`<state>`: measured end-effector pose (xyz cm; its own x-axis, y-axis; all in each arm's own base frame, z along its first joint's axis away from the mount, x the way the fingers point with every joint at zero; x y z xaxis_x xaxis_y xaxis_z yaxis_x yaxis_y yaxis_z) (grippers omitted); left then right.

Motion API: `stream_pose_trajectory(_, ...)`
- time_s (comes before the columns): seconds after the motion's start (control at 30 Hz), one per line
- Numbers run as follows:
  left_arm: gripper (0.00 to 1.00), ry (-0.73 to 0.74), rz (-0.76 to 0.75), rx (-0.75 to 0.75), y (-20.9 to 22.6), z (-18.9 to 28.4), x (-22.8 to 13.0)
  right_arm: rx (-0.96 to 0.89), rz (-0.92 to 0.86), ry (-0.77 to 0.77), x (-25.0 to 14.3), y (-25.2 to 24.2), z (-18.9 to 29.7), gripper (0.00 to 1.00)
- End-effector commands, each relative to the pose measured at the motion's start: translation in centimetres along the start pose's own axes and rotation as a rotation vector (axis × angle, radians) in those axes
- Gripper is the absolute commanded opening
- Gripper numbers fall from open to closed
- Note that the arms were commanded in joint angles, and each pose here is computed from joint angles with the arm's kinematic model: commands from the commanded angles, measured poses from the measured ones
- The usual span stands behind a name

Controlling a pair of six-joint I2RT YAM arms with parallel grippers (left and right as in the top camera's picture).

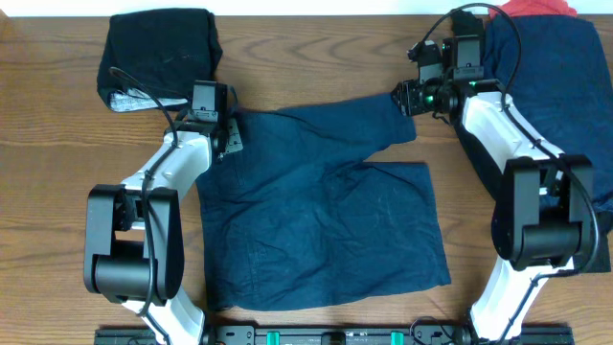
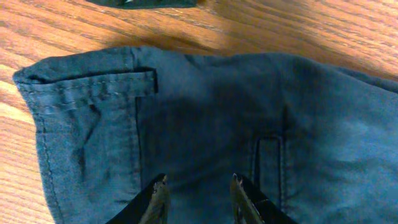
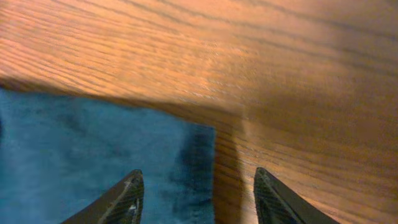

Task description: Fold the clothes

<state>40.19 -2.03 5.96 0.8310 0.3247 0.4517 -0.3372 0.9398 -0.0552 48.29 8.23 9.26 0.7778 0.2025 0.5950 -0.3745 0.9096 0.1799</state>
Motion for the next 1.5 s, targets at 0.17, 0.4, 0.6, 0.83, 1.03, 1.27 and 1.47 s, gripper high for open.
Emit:
stream_pose_trajectory(0.17, 0.34, -0.003, 0.022, 0.054, 0.8, -0.7, 0.0, 0.082, -0.029, 0.051, -2.2, -0.1, -3.2, 0.57)
stream_pose_trajectory(0.4, 0.34, 0.010, 0.020, 0.060, 0.9, -0.7, -0.3, 0.101, -0.040, 0.041, -2.1, 0.1, -3.3, 0.35)
stream_pose_trajectory(0.6, 0.34, 0.012, 0.019, 0.061, 1.0, -0.7, -0.3, 0.187, -0.055, -0.028, -0.2, 0.6, -2.7, 0.01)
stream_pose_trajectory(0.83, 0.34, 0.017, 0.019, 0.063, 1.0, -0.7, -0.4, 0.176, 0.003, -0.182, 6.2, 0.0, 0.7, 0.01)
stream_pose_trajectory(1.03, 0.33, 0.020, 0.018, 0.064, 1.0, -0.7, -0.5, 0.085, 0.022, -0.301, 11.0, -1.3, 3.6, 0.01)
stream_pose_trajectory(1.27, 0.32, 0.020, 0.018, 0.065, 1.0, -0.7, -0.5, -0.061, 0.043, -0.353, 12.4, -2.1, 3.3, 0.01)
stream_pose_trajectory(1.47, 0.31, 0.020, 0.021, 0.064, 1.0, -0.7, -0.5, -0.104, 0.083, -0.417, 14.0, -0.5, 2.9, 0.42)
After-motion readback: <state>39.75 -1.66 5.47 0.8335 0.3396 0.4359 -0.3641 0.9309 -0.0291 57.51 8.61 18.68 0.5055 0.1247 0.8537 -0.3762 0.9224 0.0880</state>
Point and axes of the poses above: each gripper's point midway between its finger pads, its own z axis back along the fingers, its own y axis along the line the jaws close on, x = y × z, the point moved 4 cm from there along z, back along the fingers, and after that the axes turned 5 degrees about z, right-handed, at the moved point
